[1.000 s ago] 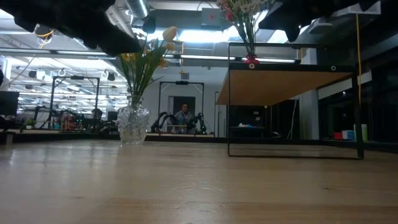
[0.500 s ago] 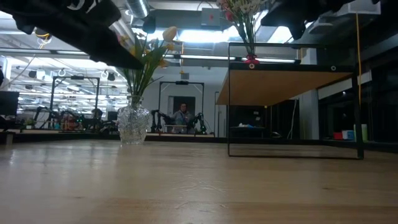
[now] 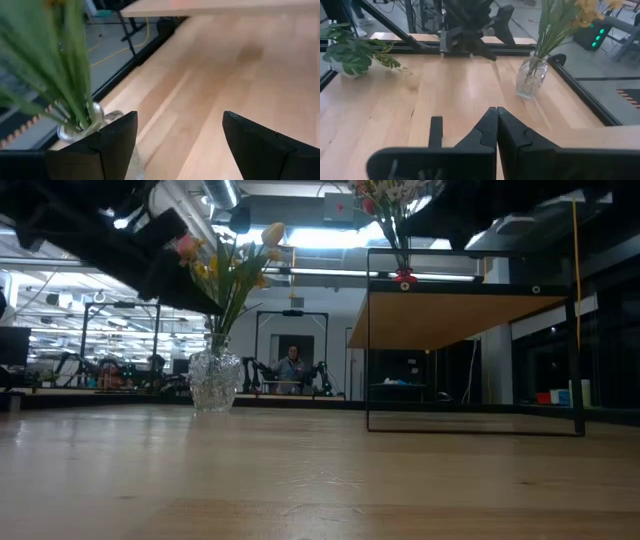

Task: Pick and place flowers into a vace then onto a shelf
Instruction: Put the transparent vase on the shelf

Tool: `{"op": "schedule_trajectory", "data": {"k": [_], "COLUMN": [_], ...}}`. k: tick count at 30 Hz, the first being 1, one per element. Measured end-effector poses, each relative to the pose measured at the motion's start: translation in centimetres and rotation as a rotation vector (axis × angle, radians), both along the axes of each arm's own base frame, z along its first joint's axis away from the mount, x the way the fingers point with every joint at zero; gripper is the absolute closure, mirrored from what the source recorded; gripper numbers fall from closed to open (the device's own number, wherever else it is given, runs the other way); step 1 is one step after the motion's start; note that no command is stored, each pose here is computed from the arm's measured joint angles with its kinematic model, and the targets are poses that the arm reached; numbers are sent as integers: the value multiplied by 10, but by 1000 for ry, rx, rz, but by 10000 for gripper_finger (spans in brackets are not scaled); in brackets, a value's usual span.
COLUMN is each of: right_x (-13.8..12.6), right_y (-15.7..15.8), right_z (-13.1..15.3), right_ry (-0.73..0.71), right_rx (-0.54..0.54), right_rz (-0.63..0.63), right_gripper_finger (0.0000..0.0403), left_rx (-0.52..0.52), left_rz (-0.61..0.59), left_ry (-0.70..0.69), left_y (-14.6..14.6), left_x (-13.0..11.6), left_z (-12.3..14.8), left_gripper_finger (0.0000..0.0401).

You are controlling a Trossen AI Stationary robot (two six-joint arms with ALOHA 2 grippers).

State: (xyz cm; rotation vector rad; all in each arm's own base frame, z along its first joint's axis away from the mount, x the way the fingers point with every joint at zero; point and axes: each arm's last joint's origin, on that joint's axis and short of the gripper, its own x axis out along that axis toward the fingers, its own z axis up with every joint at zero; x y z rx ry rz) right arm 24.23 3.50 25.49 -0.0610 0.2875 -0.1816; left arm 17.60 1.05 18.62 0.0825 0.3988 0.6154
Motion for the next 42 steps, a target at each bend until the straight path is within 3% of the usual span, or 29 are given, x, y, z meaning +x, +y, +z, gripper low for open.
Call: {"op": "schedule_trajectory", "data": {"k": [5, 10, 18, 23, 42], "right_x": [-4, -10, -12, -12, -9], "right_y": [-1, -2, -2, -2, -12], "right_z": [-23, -38, -41, -41, -33], "right_ry": [-69, -58, -77, -77, -134], "right_rx": [9, 28, 61, 59, -52], "right_rz": [2, -4, -11, -10, -25], "right_gripper_finger": [398, 398, 398, 398, 398], "left_rx": [-52, -45, -27, -28, -49], "left_rz": [100, 154, 219, 153, 174], "left_ry": [-82, -107, -184, -265, -228], "left_y": [10, 16, 28, 32, 55], "left_x": [-11, -14, -25, -29, -30], "left_z": [-22, -27, -39, -39, -47], "left_gripper_finger": [118, 118, 118, 118, 118]}}
